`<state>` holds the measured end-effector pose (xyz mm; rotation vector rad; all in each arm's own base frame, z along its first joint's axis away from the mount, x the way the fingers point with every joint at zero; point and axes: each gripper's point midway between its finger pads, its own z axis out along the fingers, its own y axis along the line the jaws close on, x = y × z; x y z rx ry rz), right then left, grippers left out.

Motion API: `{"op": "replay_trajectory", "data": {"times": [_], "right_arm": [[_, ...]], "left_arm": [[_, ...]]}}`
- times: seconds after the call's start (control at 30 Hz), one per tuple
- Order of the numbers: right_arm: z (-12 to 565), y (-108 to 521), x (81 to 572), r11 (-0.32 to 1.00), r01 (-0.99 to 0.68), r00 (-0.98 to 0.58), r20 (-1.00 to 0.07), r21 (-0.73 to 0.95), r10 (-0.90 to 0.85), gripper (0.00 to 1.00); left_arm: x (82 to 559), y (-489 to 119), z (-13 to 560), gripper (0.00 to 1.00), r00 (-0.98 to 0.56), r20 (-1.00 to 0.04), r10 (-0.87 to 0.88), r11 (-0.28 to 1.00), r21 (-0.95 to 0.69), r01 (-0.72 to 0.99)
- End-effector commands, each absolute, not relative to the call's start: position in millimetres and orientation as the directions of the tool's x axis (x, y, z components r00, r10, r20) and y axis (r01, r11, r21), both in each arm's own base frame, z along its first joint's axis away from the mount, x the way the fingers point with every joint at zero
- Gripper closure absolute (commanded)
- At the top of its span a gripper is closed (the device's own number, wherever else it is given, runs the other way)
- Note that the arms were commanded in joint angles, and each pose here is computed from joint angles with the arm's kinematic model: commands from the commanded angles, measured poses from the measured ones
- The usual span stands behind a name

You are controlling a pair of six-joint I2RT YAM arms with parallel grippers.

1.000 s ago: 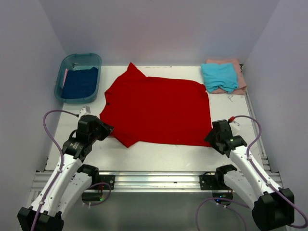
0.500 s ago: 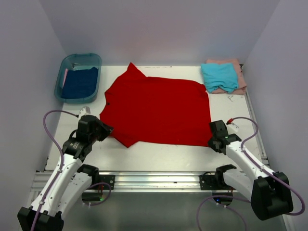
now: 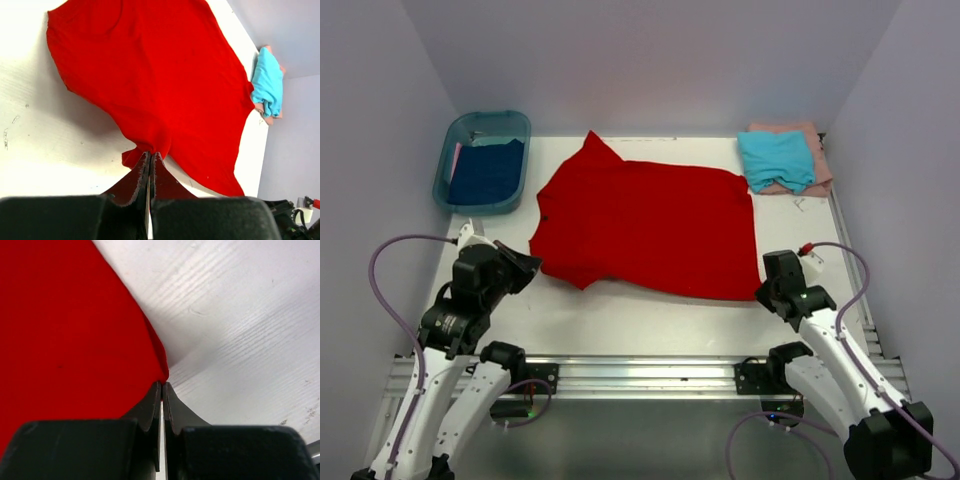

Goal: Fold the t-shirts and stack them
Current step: Grap the side of the flattened tshirt closest away from the robot with both arms

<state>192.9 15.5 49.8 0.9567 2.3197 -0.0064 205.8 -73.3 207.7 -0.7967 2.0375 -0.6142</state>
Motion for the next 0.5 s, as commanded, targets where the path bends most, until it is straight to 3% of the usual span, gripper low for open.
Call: {"op": "replay_trajectory", "data": {"times": [0.0,0.47], "right_arm": [[87,12,196,0.754,0.61,-0.524,-0.59,0.243,0.614,1.0],[130,21,186,0.793,0.541,-0.562,-0.581,0.28,0.588,1.0]], "left_arm": [[190,-69,217,1.0,-0.455,-0.529,-0.717,0.686,-0.654,-0.319],[166,-59,255,1.0,-0.413,-0.542,-0.732,0.672,-0.673,-0.308]]}}
